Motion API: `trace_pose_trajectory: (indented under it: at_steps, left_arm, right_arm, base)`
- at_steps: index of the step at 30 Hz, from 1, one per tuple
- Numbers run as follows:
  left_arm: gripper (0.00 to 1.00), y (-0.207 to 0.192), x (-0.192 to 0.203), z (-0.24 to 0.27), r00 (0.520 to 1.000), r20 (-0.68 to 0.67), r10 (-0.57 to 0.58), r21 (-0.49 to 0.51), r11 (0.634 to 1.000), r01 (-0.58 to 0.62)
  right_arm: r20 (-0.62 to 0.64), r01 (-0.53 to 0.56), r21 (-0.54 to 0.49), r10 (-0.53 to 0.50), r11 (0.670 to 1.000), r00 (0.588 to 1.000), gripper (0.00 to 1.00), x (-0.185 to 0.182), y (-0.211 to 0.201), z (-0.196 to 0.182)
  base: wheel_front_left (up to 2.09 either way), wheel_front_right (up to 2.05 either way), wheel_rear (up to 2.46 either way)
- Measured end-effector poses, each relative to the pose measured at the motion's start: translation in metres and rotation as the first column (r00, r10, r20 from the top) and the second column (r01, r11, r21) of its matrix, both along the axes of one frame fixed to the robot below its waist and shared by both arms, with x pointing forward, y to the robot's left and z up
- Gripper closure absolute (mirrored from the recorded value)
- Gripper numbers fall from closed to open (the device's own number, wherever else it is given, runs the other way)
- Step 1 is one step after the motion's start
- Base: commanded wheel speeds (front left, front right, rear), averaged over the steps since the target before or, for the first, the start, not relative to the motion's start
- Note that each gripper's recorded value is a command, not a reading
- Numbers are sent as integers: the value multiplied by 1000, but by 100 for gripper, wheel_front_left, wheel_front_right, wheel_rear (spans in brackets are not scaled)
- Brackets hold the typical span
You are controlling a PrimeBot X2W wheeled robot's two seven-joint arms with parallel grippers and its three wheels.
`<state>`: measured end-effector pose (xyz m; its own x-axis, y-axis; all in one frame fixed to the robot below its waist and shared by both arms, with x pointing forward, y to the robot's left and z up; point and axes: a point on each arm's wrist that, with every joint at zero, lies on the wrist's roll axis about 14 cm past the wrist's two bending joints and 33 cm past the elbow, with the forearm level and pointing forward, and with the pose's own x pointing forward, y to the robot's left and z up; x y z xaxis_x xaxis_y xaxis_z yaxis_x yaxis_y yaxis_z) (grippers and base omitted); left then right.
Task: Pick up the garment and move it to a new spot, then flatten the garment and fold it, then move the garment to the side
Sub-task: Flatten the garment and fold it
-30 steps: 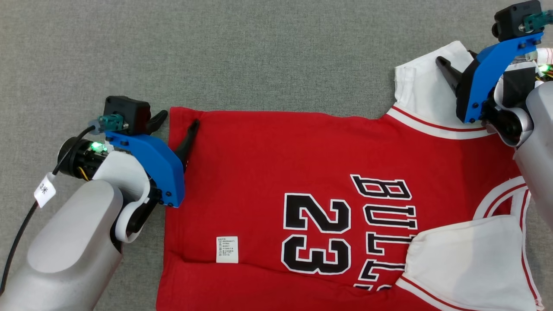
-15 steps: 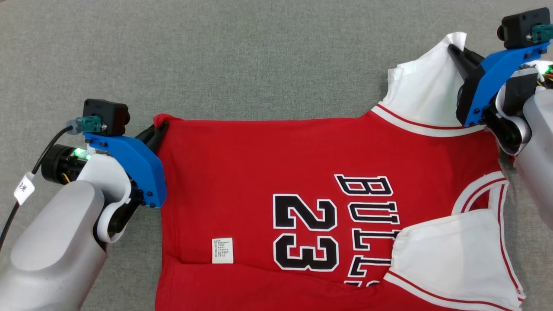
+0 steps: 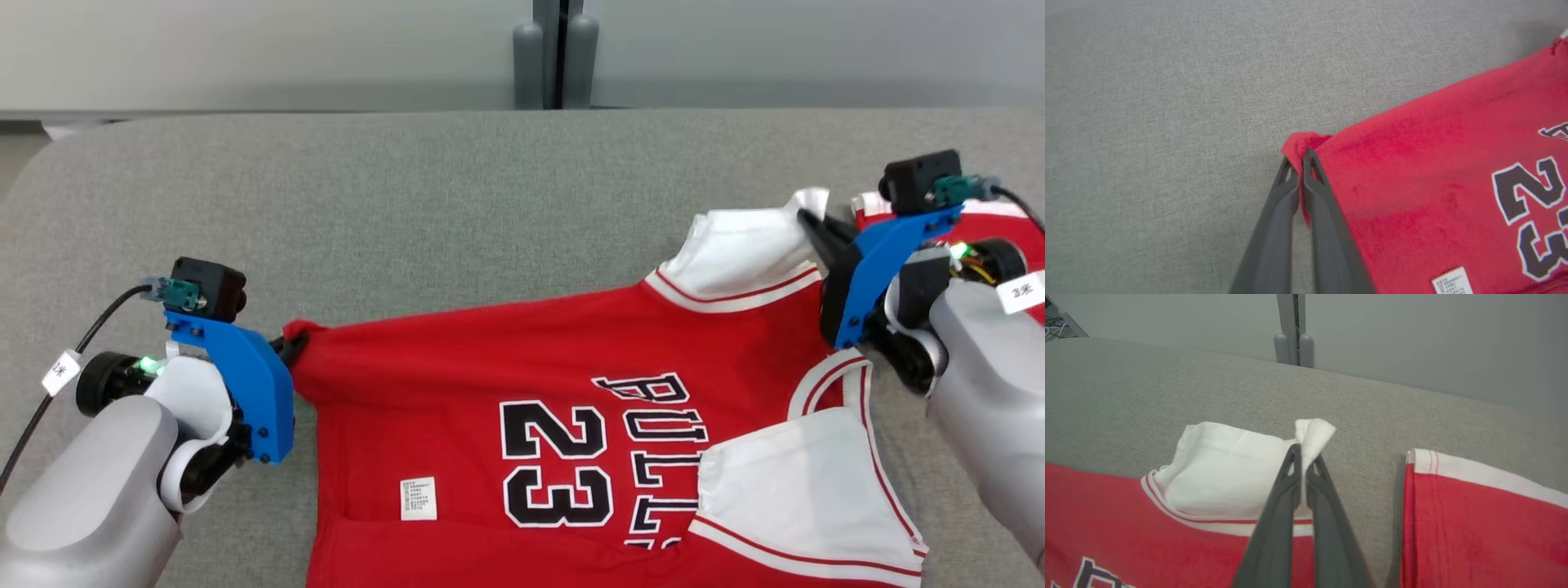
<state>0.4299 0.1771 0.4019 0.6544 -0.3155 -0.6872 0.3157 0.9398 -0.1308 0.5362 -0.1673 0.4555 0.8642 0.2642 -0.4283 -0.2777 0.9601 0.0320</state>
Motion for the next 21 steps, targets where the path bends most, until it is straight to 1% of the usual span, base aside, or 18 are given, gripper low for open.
trace_pose_trajectory:
  at_steps: [5,10,13,15,21]
  left_arm:
    - [100,-3,-24,10,995,-76,-58,13,998,59]
    - [100,-8,-56,10,973,-193,-125,26,991,133]
    - [100,-10,-67,14,964,-215,-158,40,985,171]
    - [100,-9,-73,14,958,-232,-168,50,982,184]
    - [100,-10,-94,2,930,-313,-191,59,974,220]
  right_arm:
    - [-57,-27,-23,26,999,998,100,-37,-6,3]
    - [-133,-33,-54,25,998,991,100,-76,-22,-3]
    - [-192,-52,-65,39,997,981,100,-100,-26,-11]
    - [-237,-59,-51,46,997,970,100,-116,-27,-17]
    - [-340,-76,-39,58,996,938,100,-152,-36,-30]
  base:
    - [0,0,0]
    - [0,0,0]
    - [0,0,0]
    - [0,0,0]
    - [0,0,0]
